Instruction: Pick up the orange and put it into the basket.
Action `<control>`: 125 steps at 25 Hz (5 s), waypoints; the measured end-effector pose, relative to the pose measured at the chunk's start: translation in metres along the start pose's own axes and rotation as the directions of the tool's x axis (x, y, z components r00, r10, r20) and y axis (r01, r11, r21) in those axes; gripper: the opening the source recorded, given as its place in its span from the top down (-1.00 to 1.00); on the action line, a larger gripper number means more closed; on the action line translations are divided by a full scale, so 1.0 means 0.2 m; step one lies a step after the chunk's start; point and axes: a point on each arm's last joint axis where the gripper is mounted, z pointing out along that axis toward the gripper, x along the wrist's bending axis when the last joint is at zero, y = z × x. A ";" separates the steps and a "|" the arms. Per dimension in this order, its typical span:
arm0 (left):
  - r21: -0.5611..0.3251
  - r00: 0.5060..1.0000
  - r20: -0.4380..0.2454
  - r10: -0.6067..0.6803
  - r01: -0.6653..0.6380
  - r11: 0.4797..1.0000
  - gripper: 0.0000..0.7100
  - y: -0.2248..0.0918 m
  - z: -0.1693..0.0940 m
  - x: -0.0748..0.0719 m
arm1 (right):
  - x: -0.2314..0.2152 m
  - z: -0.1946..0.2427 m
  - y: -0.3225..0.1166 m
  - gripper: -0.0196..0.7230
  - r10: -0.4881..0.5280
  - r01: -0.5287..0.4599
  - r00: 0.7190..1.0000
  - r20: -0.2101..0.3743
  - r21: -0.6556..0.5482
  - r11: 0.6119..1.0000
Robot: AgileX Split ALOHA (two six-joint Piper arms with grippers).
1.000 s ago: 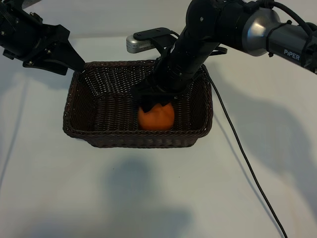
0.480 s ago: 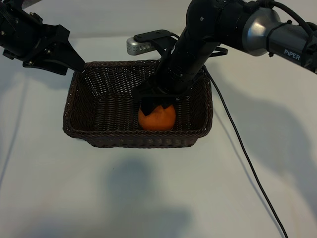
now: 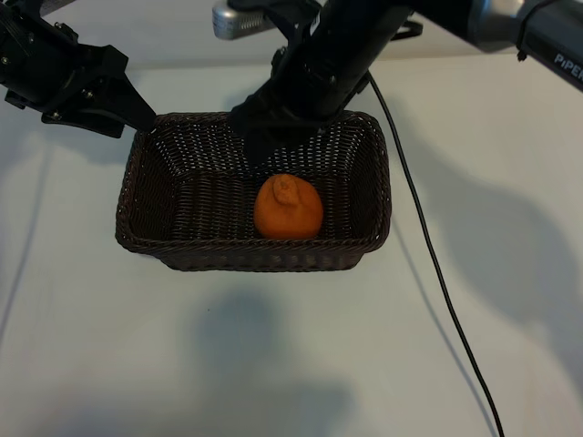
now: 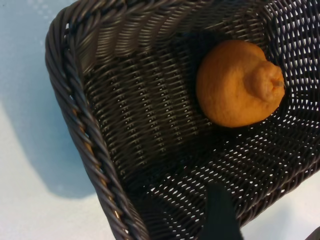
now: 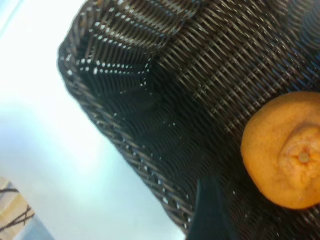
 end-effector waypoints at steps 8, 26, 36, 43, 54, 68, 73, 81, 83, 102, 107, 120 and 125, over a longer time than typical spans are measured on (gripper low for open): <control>0.000 1.000 -0.001 0.001 -0.001 1.000 -0.43 0.00 0.00 0.00 | -0.03 -0.01 -0.03 -0.36 -0.046 0.041 0.996 0.071 0.076 0.996; 0.000 1.000 -0.001 0.024 -0.024 1.000 -0.43 0.00 0.00 0.00 | -0.17 -0.08 -0.02 -0.36 -0.017 0.014 0.998 0.055 0.049 0.999; 0.000 1.000 -0.001 0.026 -0.026 1.000 -0.43 0.00 0.00 0.00 | -0.26 -0.29 -0.02 -0.36 -0.023 0.025 0.998 0.058 -0.044 0.999; 0.000 1.000 -0.001 0.026 -0.026 1.000 -0.43 0.00 0.00 0.00 | -0.40 -0.51 -0.12 -0.36 0.038 -0.026 0.993 0.108 -0.108 0.994; 0.000 1.000 -0.001 0.026 -0.026 1.000 -0.43 0.00 0.00 0.00 | -0.52 -0.47 -0.36 -0.36 0.094 -0.094 0.993 0.076 -0.004 0.996; 0.001 1.000 -0.002 0.028 -0.028 1.000 -0.43 0.00 0.00 0.00 | -0.54 -0.61 -0.39 -0.36 0.036 -0.029 0.996 0.086 -0.074 0.997; 0.001 1.000 -0.002 0.028 -0.028 1.000 -0.43 0.00 0.00 0.00 | -0.58 -0.64 -0.40 -0.36 0.066 -0.057 0.994 0.086 -0.094 0.994; 0.001 1.000 -0.002 0.028 -0.028 1.000 -0.43 0.00 0.00 0.00 | -0.58 -0.64 -0.40 -0.36 0.036 -0.027 0.995 0.097 -0.085 0.996; 0.001 1.000 -0.002 0.028 -0.028 1.000 -0.43 0.00 0.00 0.00 | -0.58 -0.64 -0.40 -0.33 0.033 -0.025 0.994 0.101 -0.083 0.996; 0.001 1.000 -0.002 0.011 -0.011 1.000 -0.43 0.00 0.00 0.00 | -0.59 -0.64 -0.41 -0.13 0.112 -0.103 0.988 0.107 -0.085 0.991; -0.003 1.000 0.007 -0.019 0.019 1.000 -0.43 0.00 0.00 0.00 | -0.59 -0.64 -0.41 -0.13 0.114 -0.105 0.988 0.108 -0.085 0.991; -0.067 0.990 0.144 0.005 0.005 0.998 -0.43 0.03 0.00 -0.07 | -0.59 -0.64 -0.41 -0.14 0.116 -0.107 0.987 0.108 -0.086 0.991; -0.067 0.990 0.144 0.005 0.005 0.998 -0.43 0.03 0.00 -0.07 | -0.59 -0.64 -0.41 -0.14 0.113 -0.104 0.987 0.117 -0.081 0.991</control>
